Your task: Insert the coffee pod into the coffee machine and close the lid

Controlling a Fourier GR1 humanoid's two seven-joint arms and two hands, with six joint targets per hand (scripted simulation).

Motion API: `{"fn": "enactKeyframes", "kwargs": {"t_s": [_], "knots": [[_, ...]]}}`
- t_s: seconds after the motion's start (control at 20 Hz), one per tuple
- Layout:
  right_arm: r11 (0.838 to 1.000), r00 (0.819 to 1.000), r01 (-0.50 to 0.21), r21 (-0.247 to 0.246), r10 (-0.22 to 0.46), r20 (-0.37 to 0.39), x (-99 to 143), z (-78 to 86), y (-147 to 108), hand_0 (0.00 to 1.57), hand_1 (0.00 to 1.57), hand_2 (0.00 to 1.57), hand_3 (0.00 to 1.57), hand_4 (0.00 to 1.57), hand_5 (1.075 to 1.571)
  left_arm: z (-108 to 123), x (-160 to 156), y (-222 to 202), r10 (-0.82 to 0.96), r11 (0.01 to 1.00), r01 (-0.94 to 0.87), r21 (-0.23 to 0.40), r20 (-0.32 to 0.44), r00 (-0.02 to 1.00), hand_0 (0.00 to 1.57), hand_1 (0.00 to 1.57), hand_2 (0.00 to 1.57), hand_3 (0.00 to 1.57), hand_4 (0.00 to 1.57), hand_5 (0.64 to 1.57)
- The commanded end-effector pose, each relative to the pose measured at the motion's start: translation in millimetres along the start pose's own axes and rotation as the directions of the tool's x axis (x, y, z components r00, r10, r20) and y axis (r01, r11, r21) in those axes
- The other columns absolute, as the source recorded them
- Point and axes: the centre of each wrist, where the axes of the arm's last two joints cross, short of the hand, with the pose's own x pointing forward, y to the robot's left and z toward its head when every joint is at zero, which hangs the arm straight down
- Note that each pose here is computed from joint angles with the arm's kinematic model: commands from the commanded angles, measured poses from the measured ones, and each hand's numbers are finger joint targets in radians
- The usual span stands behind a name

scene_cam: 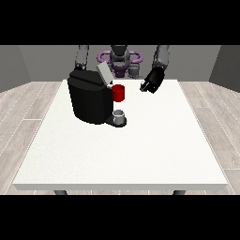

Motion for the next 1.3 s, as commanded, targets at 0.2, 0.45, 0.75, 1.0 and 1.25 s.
{"fn": "enactKeyframes", "kwargs": {"t_s": [0.2, 0.45, 0.75, 1.0, 1.25], "knots": [[0.998, 0.999, 0.050, 0.046, -0.050, -0.013, 7, 1.6, -3, 0.00, 0.00, 0.00, 0.00, 0.00, 1.571, -4, 18, 53, 0.024, 0.999, -0.023, -0.023, 0.031, 0.999, 1.40, 1.40, 1.40, 1.34, 0.60, 1.571], [0.998, 0.999, 0.040, 0.049, -0.041, 0.013, 14, 9.4, 7, 0.00, 0.00, 0.00, 0.00, 0.00, 1.571, -6, 19, 39, 0.003, 1.000, -0.003, -0.005, 0.004, 1.000, 1.40, 1.40, 1.40, 1.34, 0.60, 1.571], [0.998, 0.995, 0.067, -0.002, -0.067, 0.081, 15, -3.8, -10, 0.00, 0.00, 0.00, 0.00, 0.00, 1.571, -3, 55, 132, 0.049, 0.995, -0.055, 0.078, 0.074, 0.996, 0.96, 0.96, 1.16, 1.36, 0.52, 1.571], [1.000, 0.990, 0.028, 0.012, -0.030, 0.138, 47, -14.7, -17, 0.00, 0.00, 0.00, 0.00, 0.04, 1.571, -2, 61, 154, 0.063, 0.989, -0.067, 0.131, 0.040, 0.997, 1.27, 1.27, 1.30, 1.27, 0.49, 1.571], [0.998, 0.984, 0.053, -0.016, -0.050, 0.170, 77, -30.9, -7, 0.00, 0.00, 0.00, 0.00, 0.19, 1.571, 7, 95, 202, -0.012, 0.982, -0.001, 0.190, 0.066, 0.998, 1.20, 1.20, 1.27, 1.26, 0.49, 1.571]]}}
